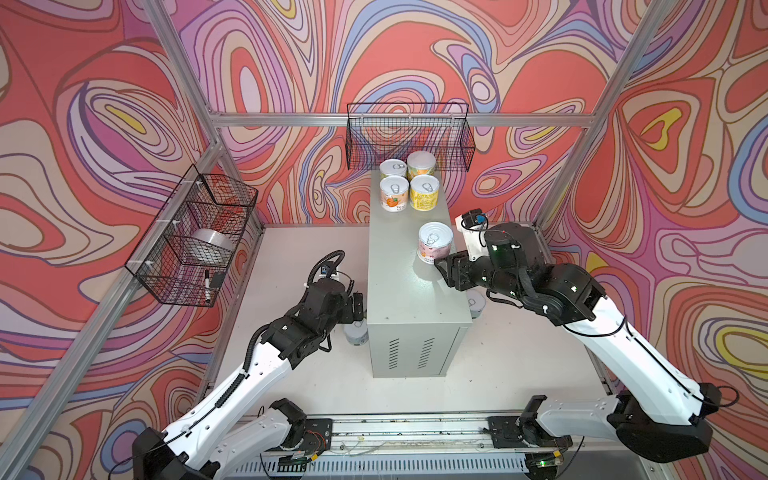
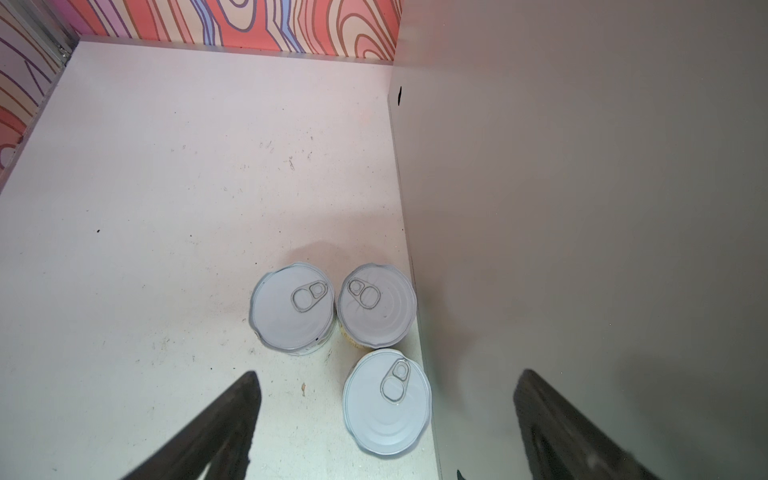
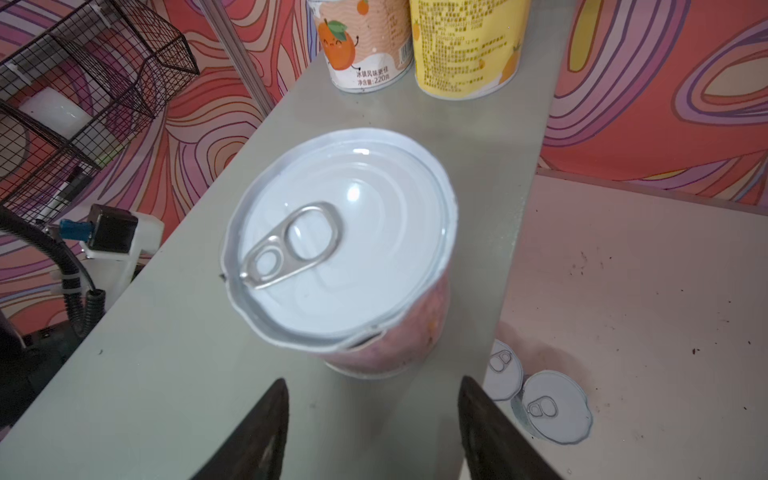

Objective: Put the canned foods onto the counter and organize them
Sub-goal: 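Push the pink-labelled can farther along the top toward the orange and yellow cans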

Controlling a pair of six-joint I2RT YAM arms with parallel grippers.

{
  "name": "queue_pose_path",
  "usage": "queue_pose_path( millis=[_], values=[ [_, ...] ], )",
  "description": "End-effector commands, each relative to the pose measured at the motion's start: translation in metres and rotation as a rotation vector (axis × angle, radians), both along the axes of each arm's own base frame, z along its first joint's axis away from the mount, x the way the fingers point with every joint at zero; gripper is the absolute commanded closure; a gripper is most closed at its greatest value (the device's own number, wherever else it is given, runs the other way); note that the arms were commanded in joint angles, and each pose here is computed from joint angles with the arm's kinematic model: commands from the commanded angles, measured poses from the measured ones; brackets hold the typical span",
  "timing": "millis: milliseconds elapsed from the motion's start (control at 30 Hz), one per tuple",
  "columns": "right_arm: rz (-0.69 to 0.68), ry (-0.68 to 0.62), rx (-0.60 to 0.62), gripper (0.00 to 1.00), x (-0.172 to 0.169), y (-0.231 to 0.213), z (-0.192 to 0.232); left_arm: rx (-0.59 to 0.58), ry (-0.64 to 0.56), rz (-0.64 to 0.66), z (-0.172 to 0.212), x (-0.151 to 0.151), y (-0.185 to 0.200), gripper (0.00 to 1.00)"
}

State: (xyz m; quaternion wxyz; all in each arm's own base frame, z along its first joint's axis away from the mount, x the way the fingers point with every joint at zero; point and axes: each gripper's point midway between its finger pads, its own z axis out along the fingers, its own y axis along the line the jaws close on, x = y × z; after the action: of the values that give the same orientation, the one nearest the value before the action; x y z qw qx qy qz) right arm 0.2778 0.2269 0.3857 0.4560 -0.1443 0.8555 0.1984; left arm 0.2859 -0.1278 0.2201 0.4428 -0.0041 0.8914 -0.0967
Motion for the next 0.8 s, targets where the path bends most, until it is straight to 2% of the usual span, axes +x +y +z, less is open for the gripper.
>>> queue_pose_path(
  millis=[0, 200, 767],
  values=[
    [-0.007, -0.048, 0.023, 0.34, 0.006, 0.004, 0.008, 0.003, -0.004, -0.006, 0.003, 0.002, -0.001, 0.05],
    [-0.023, -0.093, -0.007, 0.34, 0.024, 0.009, 0.006, 0.005, 0.021, -0.016, -0.003, 0.003, -0.004, 0.05],
    [-0.062, -0.165, 0.004, 0.38, 0.074, 0.018, 0.002, 0.019, 0.038, -0.014, -0.014, 0.002, -0.001, 0.06]
  ],
)
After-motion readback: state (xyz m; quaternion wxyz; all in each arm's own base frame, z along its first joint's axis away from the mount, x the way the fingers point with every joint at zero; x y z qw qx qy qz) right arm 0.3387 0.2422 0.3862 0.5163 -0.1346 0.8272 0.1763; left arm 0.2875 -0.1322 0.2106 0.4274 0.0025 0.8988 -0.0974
